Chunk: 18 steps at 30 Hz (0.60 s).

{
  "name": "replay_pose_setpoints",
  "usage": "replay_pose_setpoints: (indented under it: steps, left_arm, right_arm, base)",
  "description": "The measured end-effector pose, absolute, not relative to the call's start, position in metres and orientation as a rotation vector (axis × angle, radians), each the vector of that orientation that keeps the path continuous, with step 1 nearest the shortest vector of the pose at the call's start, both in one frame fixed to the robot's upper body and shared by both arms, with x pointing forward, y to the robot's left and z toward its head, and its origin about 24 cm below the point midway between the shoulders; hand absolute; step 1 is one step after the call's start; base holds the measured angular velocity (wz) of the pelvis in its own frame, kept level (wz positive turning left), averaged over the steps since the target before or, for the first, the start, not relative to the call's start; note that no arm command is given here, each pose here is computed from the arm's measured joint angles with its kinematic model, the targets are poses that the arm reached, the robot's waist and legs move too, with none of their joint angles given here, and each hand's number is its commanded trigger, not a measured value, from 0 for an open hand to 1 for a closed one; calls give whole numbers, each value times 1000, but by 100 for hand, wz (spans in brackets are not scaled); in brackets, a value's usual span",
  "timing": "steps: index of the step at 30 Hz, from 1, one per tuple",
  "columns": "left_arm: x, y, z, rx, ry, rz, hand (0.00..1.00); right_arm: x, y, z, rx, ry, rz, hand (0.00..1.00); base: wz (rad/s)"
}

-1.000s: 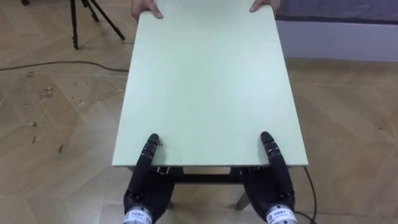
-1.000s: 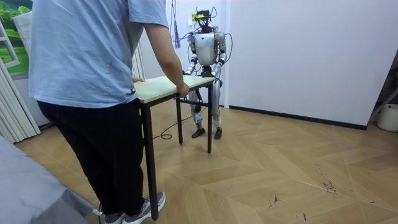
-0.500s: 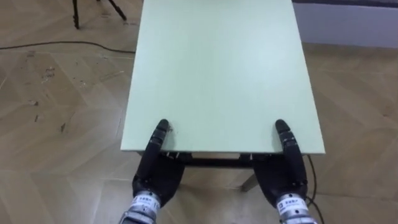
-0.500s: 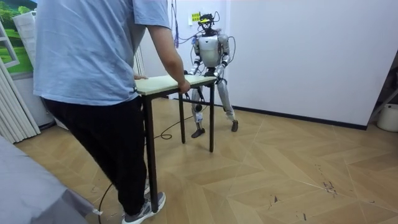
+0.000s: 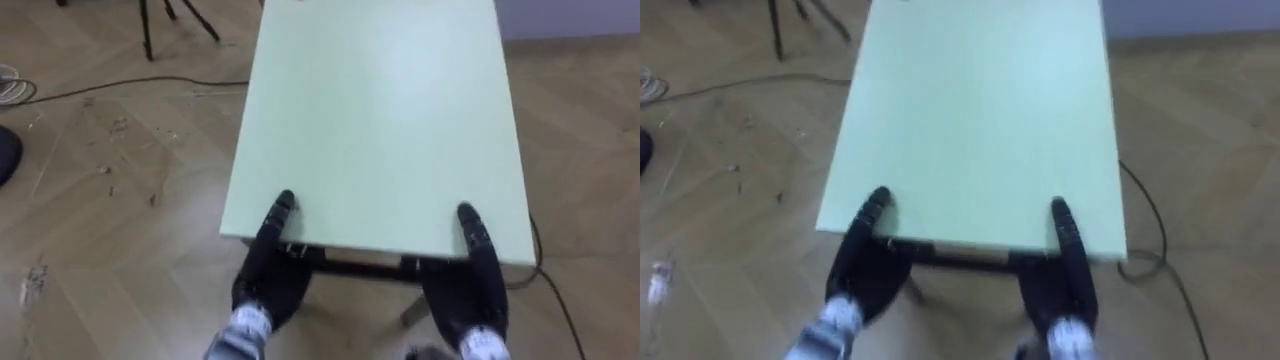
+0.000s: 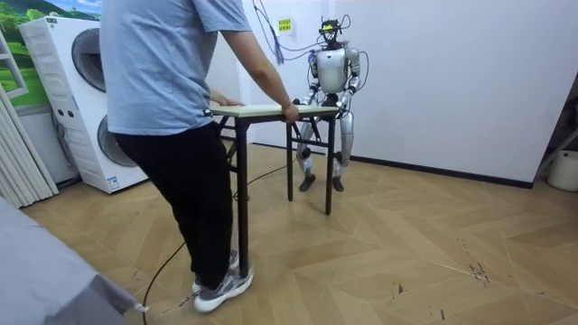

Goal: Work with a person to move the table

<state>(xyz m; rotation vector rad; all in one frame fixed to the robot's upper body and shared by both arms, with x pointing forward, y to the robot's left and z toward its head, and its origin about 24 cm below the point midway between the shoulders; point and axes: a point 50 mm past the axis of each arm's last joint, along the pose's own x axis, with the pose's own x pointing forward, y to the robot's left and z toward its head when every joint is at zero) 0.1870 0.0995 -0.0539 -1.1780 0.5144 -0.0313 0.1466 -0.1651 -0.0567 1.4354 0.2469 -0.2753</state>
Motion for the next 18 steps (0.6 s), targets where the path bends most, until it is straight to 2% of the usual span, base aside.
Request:
replay_pose_setpoints:
  steps: [2, 5, 8, 13, 14, 17, 18]
  left_arm:
    - [187, 99, -53, -1187, 506, -40, 100]
    - [185, 99, -52, -1206, 502, -30, 100]
    - [186, 103, -49, -1177, 485, -45, 100]
    - [177, 111, -50, -1174, 453, 5, 100]
    - [177, 111, -49, -1170, 445, 2, 100]
    - [188, 108, -39, -1134, 424, -62, 100]
    - [187, 110, -38, -1131, 423, -62, 100]
  right_arm:
    - [150, -166, -53, 1424, 226, -250, 100]
    - [155, -167, -52, 1406, 245, -231, 100]
    - [150, -164, -53, 1428, 238, -235, 100]
    - [152, -155, -52, 1429, 282, -185, 100]
    - [152, -155, -52, 1432, 277, -181, 100]
    - [153, -160, -48, 1461, 218, -181, 100]
    - [153, -159, -48, 1462, 221, -180, 100]
  base:
    - [-32]
    - [-77]
    - [43]
    - [-80]
    - [-10]
    - [60]
    - [-56]
